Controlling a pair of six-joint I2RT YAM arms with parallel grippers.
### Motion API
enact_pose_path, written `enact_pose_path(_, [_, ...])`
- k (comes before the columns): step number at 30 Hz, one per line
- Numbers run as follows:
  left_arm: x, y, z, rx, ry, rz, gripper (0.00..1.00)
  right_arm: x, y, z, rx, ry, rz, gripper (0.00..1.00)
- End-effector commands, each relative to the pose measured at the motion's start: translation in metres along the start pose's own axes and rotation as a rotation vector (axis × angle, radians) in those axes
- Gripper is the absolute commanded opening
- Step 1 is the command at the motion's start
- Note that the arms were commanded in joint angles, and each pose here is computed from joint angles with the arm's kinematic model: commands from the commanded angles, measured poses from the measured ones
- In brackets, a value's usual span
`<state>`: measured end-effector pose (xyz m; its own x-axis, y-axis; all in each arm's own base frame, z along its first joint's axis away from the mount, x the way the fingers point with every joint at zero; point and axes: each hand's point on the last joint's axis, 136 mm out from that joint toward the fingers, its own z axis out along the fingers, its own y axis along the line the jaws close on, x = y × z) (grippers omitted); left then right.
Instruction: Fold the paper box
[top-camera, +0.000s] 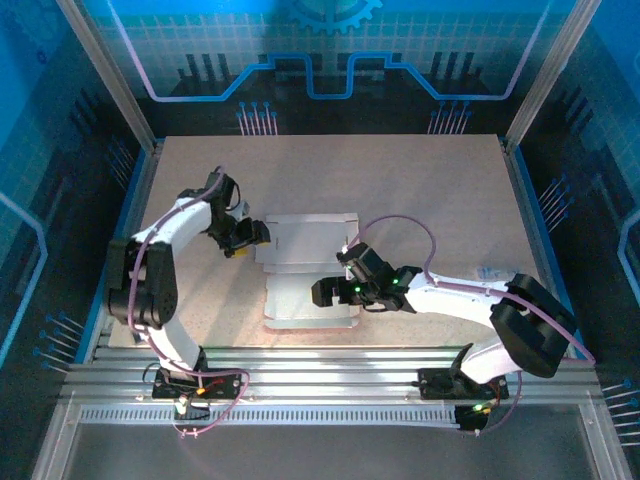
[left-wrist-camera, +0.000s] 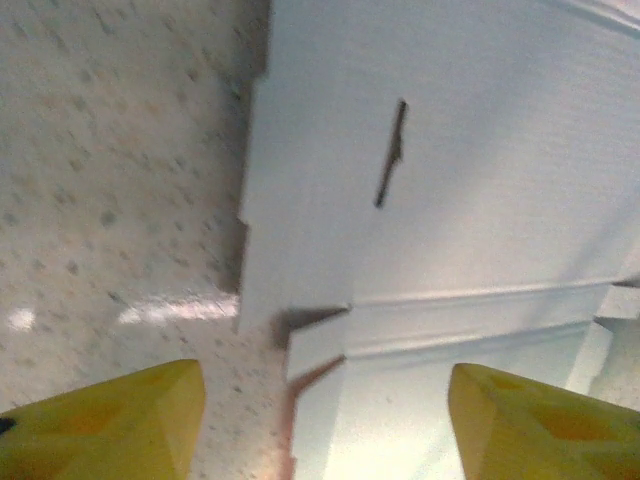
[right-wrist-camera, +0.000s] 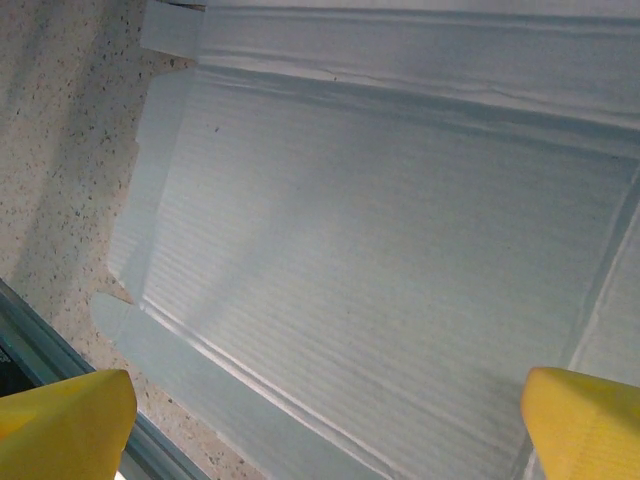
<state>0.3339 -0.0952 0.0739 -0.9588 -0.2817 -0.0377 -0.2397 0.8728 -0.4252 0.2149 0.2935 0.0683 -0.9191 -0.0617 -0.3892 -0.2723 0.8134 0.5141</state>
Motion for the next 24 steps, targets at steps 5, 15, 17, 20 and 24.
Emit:
enact_pose_path(5, [0.032, -0.018, 0.005, -0.011, -0.031, 0.033, 0.70, 0.019, -0.014, 0.008, 0.023, 0.061, -0.010, 1.00])
enact_pose_path(15, [0.043, -0.011, 0.036, -0.088, -0.017, 0.062, 0.70, 0.033, -0.024, 0.013, 0.030, 0.077, 0.013, 1.00])
enact_pose_path(17, [0.042, -0.012, 0.041, -0.090, -0.019, 0.070, 0.71, 0.035, -0.026, 0.014, 0.032, 0.078, 0.015, 1.00])
enact_pose_path(20, [0.042, -0.012, 0.047, -0.095, -0.016, 0.070, 0.71, 0.036, -0.028, 0.015, 0.035, 0.082, 0.015, 1.00])
enact_pose_path(24, [0.041, -0.007, 0.052, -0.135, -0.018, 0.074, 0.70, 0.038, -0.028, 0.015, 0.035, 0.083, 0.018, 1.00])
